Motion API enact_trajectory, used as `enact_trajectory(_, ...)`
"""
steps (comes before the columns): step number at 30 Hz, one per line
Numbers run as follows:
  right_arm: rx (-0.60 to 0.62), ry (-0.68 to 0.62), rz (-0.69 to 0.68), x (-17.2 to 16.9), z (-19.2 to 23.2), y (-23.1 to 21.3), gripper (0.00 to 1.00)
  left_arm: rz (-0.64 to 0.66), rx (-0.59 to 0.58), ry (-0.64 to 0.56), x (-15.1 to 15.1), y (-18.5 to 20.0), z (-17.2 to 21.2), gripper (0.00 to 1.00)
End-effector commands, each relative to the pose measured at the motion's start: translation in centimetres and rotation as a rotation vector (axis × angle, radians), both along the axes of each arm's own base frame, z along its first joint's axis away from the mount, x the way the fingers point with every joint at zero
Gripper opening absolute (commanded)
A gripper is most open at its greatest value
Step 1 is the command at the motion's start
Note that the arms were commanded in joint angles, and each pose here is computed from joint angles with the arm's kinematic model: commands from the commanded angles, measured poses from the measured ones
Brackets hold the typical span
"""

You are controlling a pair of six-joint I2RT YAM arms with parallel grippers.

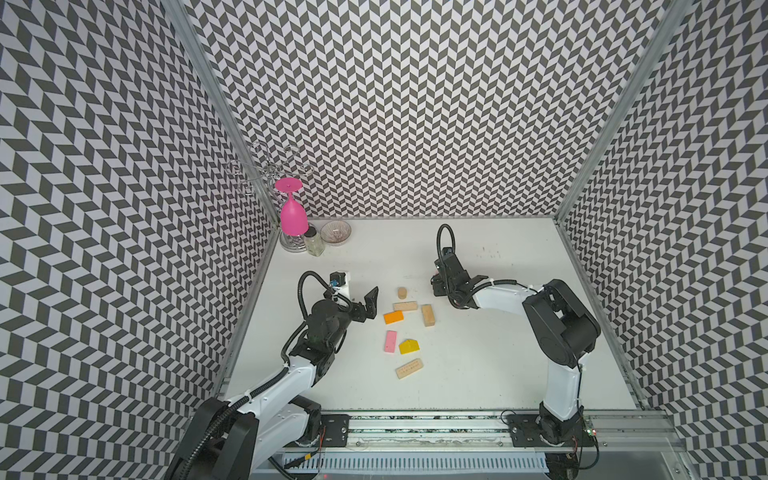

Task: Build the wood block tower
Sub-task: 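Lift the red arch with the right gripper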

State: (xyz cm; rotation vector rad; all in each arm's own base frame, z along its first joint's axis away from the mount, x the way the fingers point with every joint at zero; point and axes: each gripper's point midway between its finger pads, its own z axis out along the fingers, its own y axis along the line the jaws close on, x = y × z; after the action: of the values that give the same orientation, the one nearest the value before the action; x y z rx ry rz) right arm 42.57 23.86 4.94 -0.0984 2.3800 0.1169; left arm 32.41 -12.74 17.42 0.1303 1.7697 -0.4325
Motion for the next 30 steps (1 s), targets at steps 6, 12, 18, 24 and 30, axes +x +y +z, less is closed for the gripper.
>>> enact_trajectory(6,-0.209,-0.012,-0.123,-4.4,-0.7,-0.6,0.04,0.029,-0.011,-0.041,-0.2,0.5,1.1,1.00)
enact_trajectory(12,-0.327,0.018,-0.219,-7.0,-1.1,-3.4,0.02,0.044,-0.017,-0.055,-0.4,0.9,1.4,1.00)
enact_trajectory(18,-0.458,0.045,-0.286,-8.7,-1.0,-5.1,0.02,0.074,-0.031,-0.085,-0.8,1.6,1.9,1.00)
enact_trajectory(24,-0.525,0.105,-0.231,-10.3,-3.1,-4.7,0.02,0.088,-0.047,-0.104,-1.5,2.1,2.2,1.00)
enact_trajectory(30,-0.540,0.129,-0.201,-11.2,-4.7,-4.4,0.03,0.093,-0.063,-0.121,-2.1,2.4,2.5,1.00)
